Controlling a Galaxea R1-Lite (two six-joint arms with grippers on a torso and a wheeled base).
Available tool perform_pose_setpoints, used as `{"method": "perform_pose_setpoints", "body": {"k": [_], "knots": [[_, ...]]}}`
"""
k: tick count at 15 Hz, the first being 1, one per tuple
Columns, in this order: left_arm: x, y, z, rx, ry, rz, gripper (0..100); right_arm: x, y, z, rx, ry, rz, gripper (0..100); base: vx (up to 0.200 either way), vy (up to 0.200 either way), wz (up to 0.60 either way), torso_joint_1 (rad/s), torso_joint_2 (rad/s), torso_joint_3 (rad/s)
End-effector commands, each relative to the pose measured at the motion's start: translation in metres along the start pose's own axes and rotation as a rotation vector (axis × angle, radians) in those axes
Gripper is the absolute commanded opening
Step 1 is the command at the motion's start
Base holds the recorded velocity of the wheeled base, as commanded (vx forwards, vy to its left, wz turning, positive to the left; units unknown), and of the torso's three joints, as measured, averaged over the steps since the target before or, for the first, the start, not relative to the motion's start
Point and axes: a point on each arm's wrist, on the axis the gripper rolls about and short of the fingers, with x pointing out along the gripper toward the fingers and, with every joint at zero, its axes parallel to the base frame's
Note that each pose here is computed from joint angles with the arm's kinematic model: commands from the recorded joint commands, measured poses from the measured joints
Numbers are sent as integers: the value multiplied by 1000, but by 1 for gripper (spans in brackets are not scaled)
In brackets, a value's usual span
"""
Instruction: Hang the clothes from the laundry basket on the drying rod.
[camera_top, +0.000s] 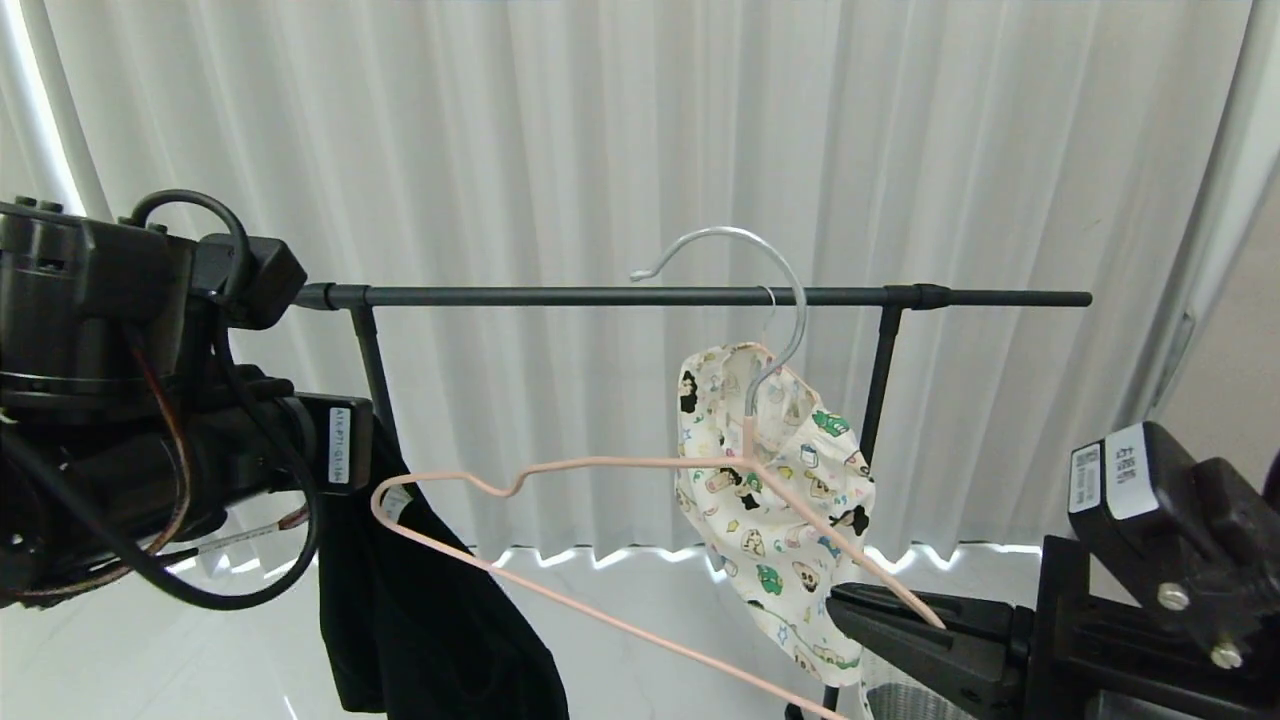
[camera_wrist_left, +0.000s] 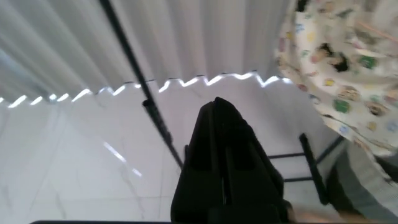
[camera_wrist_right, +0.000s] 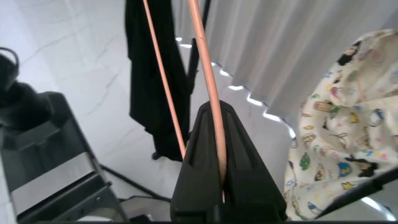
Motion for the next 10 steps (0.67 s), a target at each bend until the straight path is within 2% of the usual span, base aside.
{"method": "perform_pose_setpoints", "body": {"k": [1,5,10], "knots": [[12,-5,3,-15,18,16,0,4,2,-2,-2,14,8,0,0,0,0,0,0,0],[5,-16,4,-24,4,-34,0,21,4,0,58,32,-2,0,0,0,0,0,0,0],[1,-16,5,-32,-9,-40,0,30,-6,0,69,43,-48,0,0,0,0,0,0,0]]}}
